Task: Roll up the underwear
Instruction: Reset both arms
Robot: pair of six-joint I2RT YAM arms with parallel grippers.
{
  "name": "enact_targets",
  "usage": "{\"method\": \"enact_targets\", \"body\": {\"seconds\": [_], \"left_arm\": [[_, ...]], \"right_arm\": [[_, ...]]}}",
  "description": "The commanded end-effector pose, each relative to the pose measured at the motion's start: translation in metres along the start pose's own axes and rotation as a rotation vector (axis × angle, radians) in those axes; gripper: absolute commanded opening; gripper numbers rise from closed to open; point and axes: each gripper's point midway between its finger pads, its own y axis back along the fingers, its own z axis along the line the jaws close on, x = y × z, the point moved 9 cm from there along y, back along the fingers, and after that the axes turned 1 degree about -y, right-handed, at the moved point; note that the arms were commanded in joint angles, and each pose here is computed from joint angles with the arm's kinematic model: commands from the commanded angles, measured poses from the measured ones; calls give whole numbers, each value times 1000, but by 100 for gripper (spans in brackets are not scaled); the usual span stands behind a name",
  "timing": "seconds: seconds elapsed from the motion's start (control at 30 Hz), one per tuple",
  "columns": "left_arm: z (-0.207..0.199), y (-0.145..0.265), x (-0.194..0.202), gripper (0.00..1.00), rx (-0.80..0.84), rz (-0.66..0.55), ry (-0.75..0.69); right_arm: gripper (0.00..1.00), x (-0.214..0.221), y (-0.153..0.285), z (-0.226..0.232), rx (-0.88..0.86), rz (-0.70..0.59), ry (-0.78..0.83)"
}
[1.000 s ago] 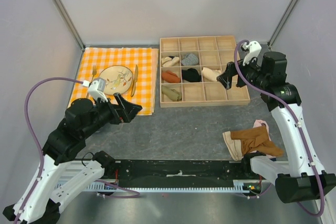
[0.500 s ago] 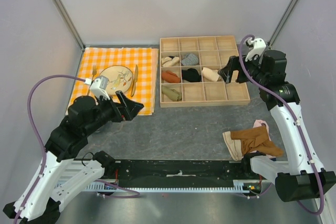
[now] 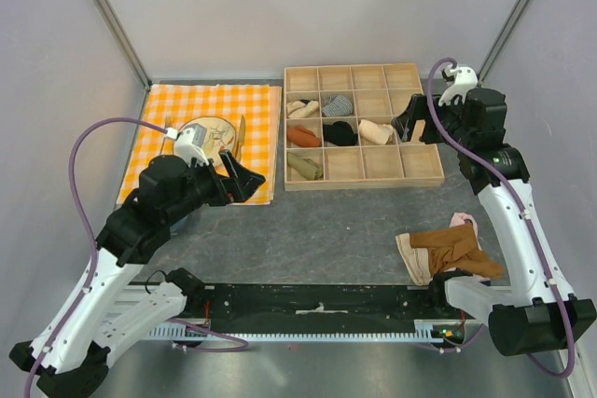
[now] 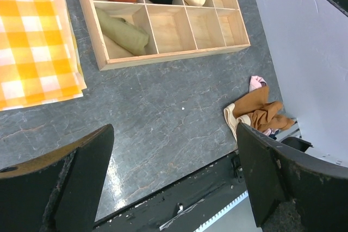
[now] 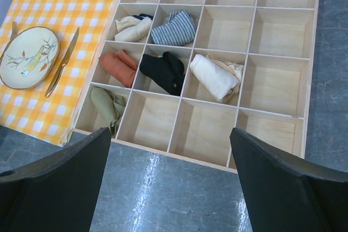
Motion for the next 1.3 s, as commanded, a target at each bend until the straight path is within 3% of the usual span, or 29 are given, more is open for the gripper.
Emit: {"method": "enact_targets", "body": {"seconds": [0.0,0.63,1.27], "left_arm": [[-15,0,-17,99,80,-56,9],[-11,35,-9,98,80,-64,9],[-19,21,-17,98,129,-59,-31]], "right_arm": [[98,1,-3,-3,22,-22,-10],[98,15,-7,-10,84,34,-57],[98,4,2,-7,96,-11,-52]]}}
